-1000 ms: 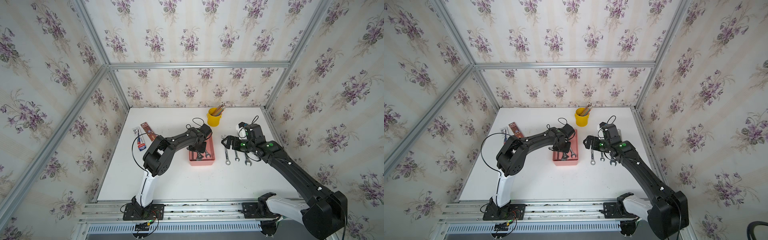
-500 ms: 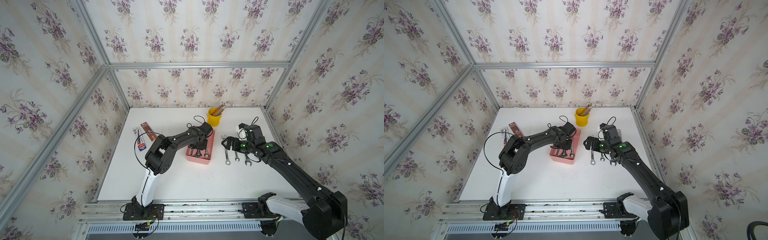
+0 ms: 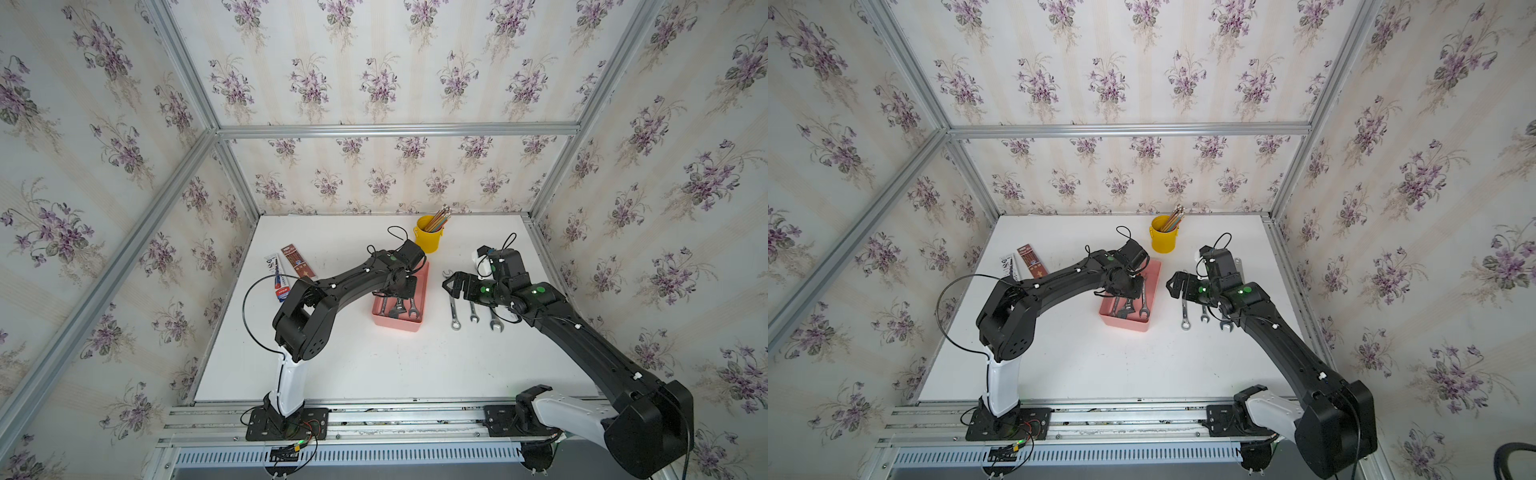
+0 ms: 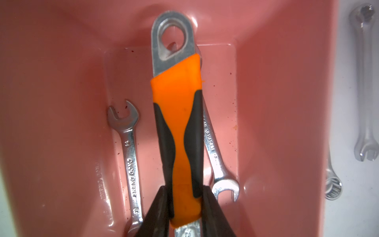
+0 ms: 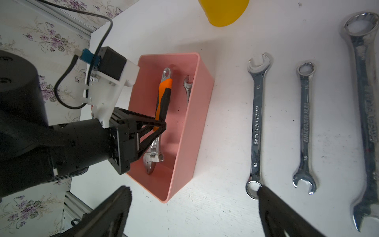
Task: Take out the wrench from the storage box
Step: Pick up the wrench from the storage box, then place the wrench at the center of the board.
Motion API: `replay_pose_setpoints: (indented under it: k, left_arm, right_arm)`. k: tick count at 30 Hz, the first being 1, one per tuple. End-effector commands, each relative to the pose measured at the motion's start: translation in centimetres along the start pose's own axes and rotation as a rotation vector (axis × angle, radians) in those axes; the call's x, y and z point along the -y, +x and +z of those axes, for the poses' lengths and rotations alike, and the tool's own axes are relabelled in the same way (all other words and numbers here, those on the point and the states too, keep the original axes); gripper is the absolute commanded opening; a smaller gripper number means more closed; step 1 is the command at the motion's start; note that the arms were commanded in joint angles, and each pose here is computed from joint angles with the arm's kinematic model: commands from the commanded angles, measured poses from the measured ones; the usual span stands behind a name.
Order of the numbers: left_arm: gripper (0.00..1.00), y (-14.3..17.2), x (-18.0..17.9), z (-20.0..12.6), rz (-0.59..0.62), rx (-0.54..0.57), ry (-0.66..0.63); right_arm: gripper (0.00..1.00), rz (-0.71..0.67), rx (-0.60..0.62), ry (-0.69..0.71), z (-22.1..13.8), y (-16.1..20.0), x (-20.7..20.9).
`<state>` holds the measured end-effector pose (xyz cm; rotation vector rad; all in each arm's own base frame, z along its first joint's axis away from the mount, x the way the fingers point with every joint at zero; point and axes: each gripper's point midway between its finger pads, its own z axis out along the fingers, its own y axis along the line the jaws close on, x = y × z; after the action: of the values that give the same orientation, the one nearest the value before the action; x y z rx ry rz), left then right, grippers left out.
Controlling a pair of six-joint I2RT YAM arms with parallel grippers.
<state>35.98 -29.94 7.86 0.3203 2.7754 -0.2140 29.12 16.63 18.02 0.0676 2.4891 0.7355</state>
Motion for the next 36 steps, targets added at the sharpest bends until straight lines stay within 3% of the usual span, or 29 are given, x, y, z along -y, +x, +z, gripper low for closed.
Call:
replay_pose_setpoints:
  k: [1, 12, 19, 26, 36]
  left_arm:
    - [0.19, -0.2, -0.2, -1.4, -0.012, 0.014, 0.0]
    - [0.21, -1.1, -1.8, -8.7, 0.045, 0.05, -0.021]
    - [0.22, 0.0, -7.0, -11.1, 0.043, 0.046, -0.106]
    - [0.22, 1.3, -13.1, -8.1, -0.02, 0.013, -0.136]
    - [0.23, 2.7, -14.3, 0.0, -0.052, -0.088, -0.142]
  right_arm:
    - [1.0, -0.011, 0.027, -0.019, -0.2, -1.0, -0.7]
    - [1.0, -0.027, 0.022, -0.078, 0.0, -1.5, -2.5]
    - [1.0, -0.041, 0.0, -0.119, 1.2, -1.0, -4.0]
    - [1.0, -0.054, -0.023, -0.145, 2.1, -0.6, -4.9]
    - [1.0, -0.056, -0.038, -0.133, 2.4, 0.0, -4.6]
